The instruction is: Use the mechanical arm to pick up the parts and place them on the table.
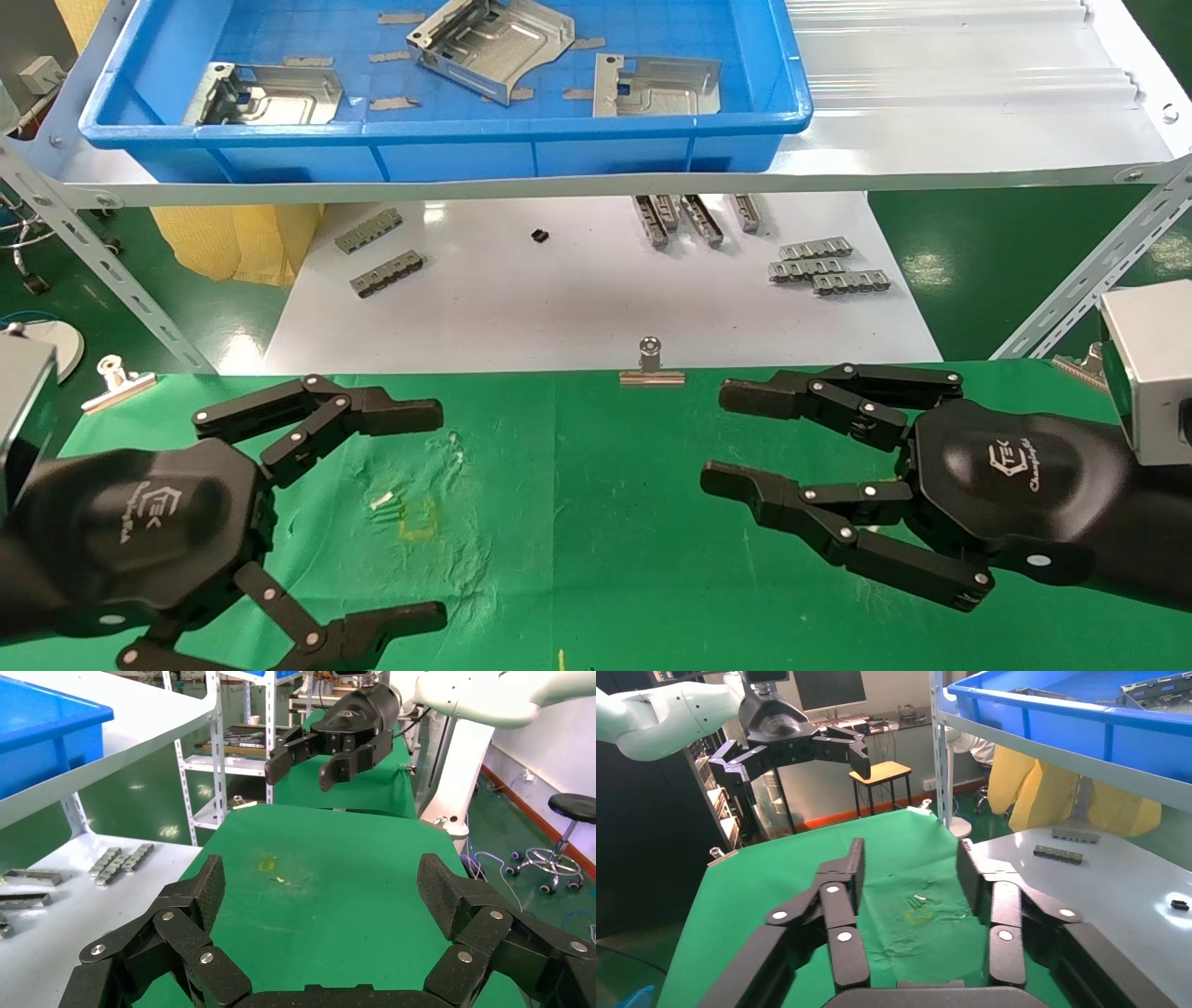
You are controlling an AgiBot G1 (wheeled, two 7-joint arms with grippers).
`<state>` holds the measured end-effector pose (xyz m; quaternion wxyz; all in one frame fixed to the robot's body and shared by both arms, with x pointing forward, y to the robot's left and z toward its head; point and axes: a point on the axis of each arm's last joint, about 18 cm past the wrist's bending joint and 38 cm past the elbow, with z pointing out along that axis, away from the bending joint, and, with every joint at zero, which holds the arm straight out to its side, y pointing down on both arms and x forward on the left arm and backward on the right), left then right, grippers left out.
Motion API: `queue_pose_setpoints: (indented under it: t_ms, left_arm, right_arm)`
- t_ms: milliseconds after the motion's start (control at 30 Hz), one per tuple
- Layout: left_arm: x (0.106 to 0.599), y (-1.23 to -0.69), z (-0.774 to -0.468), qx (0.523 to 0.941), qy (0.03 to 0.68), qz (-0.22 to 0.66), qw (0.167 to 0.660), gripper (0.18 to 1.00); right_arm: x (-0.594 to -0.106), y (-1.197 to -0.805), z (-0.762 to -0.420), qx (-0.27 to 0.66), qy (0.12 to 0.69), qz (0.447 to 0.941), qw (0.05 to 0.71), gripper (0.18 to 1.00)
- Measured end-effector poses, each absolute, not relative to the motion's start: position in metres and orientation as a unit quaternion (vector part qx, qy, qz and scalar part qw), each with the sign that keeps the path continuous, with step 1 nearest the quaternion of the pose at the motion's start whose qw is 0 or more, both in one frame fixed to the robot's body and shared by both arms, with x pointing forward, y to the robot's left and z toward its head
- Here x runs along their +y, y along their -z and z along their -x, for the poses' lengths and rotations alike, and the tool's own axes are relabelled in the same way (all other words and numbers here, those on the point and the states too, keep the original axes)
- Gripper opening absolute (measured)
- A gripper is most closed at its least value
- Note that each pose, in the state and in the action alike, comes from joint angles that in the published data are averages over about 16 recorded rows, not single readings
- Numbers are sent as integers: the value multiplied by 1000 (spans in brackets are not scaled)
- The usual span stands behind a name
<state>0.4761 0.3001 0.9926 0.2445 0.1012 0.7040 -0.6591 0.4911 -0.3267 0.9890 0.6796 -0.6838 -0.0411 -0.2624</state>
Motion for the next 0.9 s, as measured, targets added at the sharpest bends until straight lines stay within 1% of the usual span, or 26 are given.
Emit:
queue_pose_setpoints:
  t_ms: [367,567,767,900]
  left_arm:
    - [300,-993,-476,704,659,-101,245,1001]
    - [300,-993,-476,704,659,-101,244,1001]
    - [299,-995,-479,703,659,-101,248,1001]
    - [296,-1005,-487,699,659,-102,260,1001]
  right_arm:
    - [-327,-989,-491,-41,262,684,680,384]
    - [-327,-989,-491,-41,262,684,680,289]
    - [-327,-989,-491,-41,262,684,680,227]
    - [-327,-989,-491,-41,262,684,680,209]
